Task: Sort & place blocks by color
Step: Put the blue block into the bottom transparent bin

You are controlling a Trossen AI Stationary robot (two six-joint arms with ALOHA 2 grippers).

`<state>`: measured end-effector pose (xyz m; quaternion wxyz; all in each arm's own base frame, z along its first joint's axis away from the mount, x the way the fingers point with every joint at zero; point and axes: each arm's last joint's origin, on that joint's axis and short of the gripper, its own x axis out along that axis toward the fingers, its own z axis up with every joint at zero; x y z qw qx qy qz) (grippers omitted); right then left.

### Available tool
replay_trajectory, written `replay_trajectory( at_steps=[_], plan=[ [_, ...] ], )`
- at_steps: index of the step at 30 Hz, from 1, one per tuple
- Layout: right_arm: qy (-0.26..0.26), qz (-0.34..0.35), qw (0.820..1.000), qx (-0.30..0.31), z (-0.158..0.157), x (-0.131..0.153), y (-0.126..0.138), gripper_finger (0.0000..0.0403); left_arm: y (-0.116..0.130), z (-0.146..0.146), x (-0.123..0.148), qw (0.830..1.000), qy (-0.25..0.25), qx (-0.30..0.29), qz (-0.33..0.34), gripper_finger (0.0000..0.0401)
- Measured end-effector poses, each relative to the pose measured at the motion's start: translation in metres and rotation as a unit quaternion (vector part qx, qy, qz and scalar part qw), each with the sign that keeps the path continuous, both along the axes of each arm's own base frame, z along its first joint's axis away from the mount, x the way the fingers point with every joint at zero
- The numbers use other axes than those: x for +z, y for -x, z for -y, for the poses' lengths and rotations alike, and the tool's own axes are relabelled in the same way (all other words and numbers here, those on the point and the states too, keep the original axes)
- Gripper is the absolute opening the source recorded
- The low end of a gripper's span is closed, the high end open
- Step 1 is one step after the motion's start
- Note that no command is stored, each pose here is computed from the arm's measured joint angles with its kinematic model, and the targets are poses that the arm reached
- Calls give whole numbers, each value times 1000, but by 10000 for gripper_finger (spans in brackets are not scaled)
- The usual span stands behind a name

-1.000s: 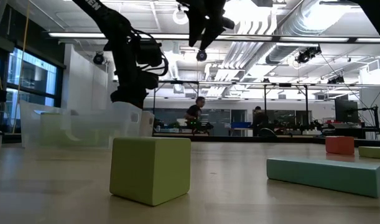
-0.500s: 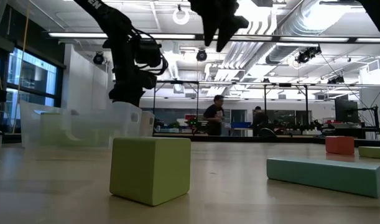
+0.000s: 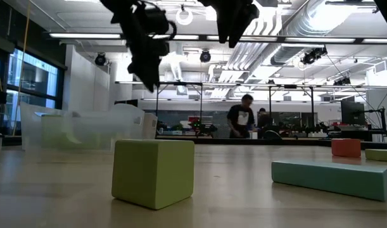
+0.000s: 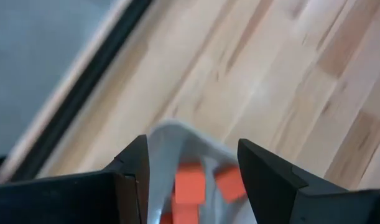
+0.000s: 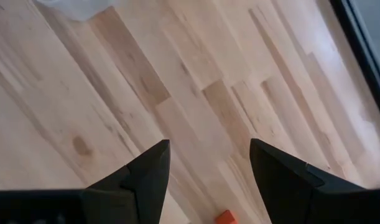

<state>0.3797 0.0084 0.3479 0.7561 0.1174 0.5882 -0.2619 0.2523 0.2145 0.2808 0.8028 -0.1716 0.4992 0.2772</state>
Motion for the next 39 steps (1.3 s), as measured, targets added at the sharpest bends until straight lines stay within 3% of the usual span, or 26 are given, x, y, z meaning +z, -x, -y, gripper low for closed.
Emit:
replay_trajectory(
  at_steps=[14,27,39],
  plan=[
    [35,-10,998,43,-5,1,0,211,5,4,65,996,-60,-6,62,166],
    [-42,-16,997,69,5,0,0,211,32,30,91,997,-53,-10,53,166],
    [-72,-10,995,75,2,-3,-4,214,50,67,115,993,-20,48,108,168]
  ],
)
